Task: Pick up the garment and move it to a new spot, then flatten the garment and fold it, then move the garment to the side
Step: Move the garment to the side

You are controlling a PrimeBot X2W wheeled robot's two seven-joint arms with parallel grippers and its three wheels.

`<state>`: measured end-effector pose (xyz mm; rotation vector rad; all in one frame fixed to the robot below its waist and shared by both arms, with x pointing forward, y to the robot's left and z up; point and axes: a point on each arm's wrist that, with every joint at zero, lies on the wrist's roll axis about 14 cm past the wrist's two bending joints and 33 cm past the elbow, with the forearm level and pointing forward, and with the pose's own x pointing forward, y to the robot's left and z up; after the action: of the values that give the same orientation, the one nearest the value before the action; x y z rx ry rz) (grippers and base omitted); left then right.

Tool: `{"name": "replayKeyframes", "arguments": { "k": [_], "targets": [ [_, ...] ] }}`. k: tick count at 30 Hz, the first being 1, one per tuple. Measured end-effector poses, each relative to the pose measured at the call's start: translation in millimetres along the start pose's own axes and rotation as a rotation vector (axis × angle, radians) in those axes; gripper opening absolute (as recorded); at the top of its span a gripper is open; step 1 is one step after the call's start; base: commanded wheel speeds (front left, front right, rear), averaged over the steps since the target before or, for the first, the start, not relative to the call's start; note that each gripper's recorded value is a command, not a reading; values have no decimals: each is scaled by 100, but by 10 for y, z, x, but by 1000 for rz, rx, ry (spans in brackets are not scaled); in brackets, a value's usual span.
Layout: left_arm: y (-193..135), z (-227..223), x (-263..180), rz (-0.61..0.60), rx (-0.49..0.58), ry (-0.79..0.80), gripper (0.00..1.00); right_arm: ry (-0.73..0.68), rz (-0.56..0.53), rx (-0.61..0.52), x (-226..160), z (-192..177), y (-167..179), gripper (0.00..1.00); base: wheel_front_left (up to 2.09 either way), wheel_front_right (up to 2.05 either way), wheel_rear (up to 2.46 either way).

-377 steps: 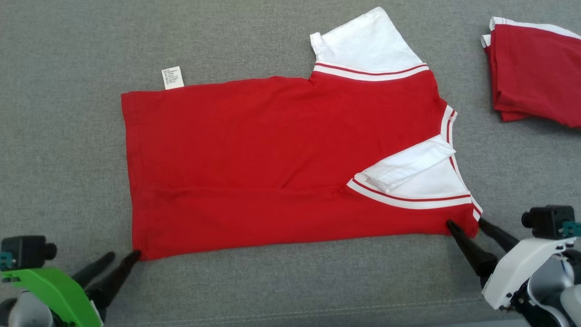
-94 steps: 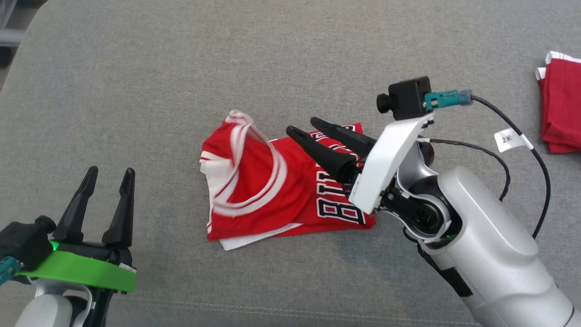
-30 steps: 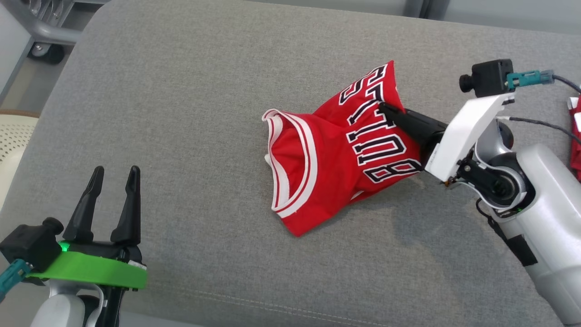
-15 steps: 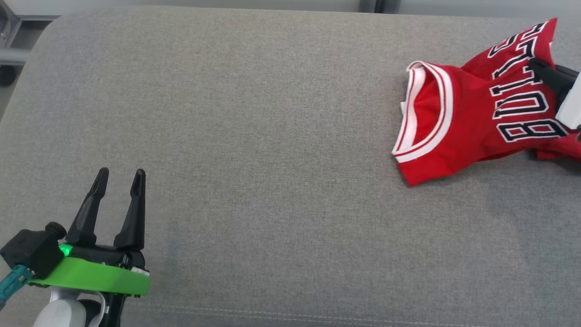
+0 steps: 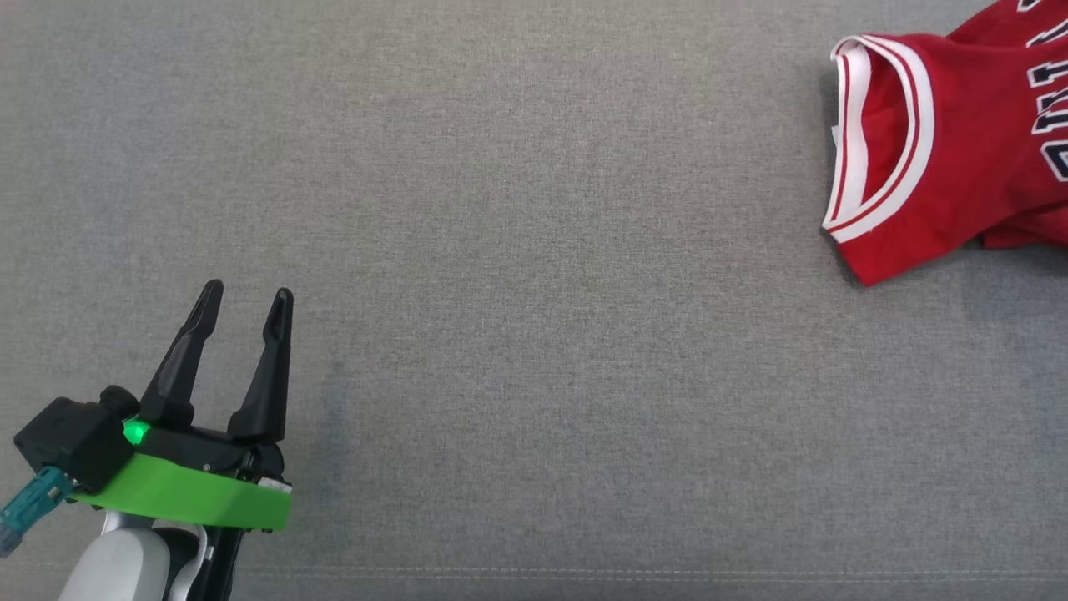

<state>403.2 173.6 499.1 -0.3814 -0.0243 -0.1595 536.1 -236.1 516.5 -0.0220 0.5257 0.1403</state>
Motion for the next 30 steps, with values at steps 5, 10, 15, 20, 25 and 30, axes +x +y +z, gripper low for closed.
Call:
{"name": "replayKeyframes", "arguments": {
  "k": [5,10,15,20,25,30],
  "targets": [
    [-81,-82,166,-36,-13,15,100,-16,-89,-21,72,47,-318,0,0,0,0],
    [-42,-156,242,-37,-15,29,100,0,-95,7,234,-46,-354,0,0,0,0],
    [74,-284,265,-18,2,67,100,19,-145,51,358,-182,-537,0,0,0,0],
    [140,-375,294,-13,16,94,100,14,-202,127,357,-320,-741,0,0,0,0],
    [148,-400,332,-28,31,105,100,26,-266,164,246,-475,-951,23,0,0,0],
    [65,-448,385,-56,22,116,100,74,-373,159,7,-839,-1265,100,0,0,0]
  ]
}}
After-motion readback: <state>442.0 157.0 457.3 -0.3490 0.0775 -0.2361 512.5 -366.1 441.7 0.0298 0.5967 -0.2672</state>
